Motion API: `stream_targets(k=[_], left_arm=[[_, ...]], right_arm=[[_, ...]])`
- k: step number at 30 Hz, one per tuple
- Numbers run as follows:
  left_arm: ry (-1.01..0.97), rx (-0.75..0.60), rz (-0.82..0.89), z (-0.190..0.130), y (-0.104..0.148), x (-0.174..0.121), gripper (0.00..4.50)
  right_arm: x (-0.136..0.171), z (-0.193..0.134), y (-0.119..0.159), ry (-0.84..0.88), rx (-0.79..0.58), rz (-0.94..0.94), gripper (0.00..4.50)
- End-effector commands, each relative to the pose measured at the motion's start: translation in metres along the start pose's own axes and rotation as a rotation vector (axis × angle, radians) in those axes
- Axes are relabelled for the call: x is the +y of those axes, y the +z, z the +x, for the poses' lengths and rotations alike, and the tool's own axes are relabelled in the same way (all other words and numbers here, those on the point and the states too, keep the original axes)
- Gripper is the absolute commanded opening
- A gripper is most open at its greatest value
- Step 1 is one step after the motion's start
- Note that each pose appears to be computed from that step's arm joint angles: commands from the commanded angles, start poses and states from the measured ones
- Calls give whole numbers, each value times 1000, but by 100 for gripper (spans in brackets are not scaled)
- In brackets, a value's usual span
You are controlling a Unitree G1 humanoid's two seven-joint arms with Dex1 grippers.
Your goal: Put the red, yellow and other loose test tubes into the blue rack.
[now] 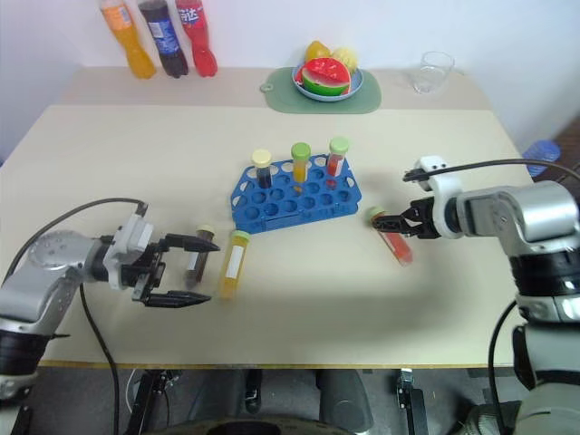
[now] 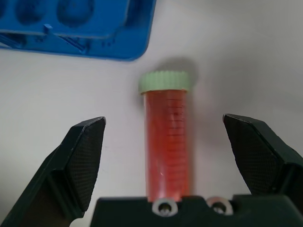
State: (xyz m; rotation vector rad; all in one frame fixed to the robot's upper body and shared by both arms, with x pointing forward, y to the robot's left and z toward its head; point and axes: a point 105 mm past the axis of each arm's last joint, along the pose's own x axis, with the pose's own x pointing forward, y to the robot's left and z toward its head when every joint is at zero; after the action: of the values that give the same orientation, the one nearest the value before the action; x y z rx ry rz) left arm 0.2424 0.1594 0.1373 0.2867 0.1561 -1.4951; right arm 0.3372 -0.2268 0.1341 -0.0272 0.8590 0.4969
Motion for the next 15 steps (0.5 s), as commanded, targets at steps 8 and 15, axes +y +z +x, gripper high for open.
stream_targets(k=[8,15], left_arm=[[35,16,9,-6,9,-13,450],[46,16,6,-5,8,-13,450]], right_arm=[[-10,29,-12,-30,129,-96,302],[-21,17,-16,-134,75,-425,153]])
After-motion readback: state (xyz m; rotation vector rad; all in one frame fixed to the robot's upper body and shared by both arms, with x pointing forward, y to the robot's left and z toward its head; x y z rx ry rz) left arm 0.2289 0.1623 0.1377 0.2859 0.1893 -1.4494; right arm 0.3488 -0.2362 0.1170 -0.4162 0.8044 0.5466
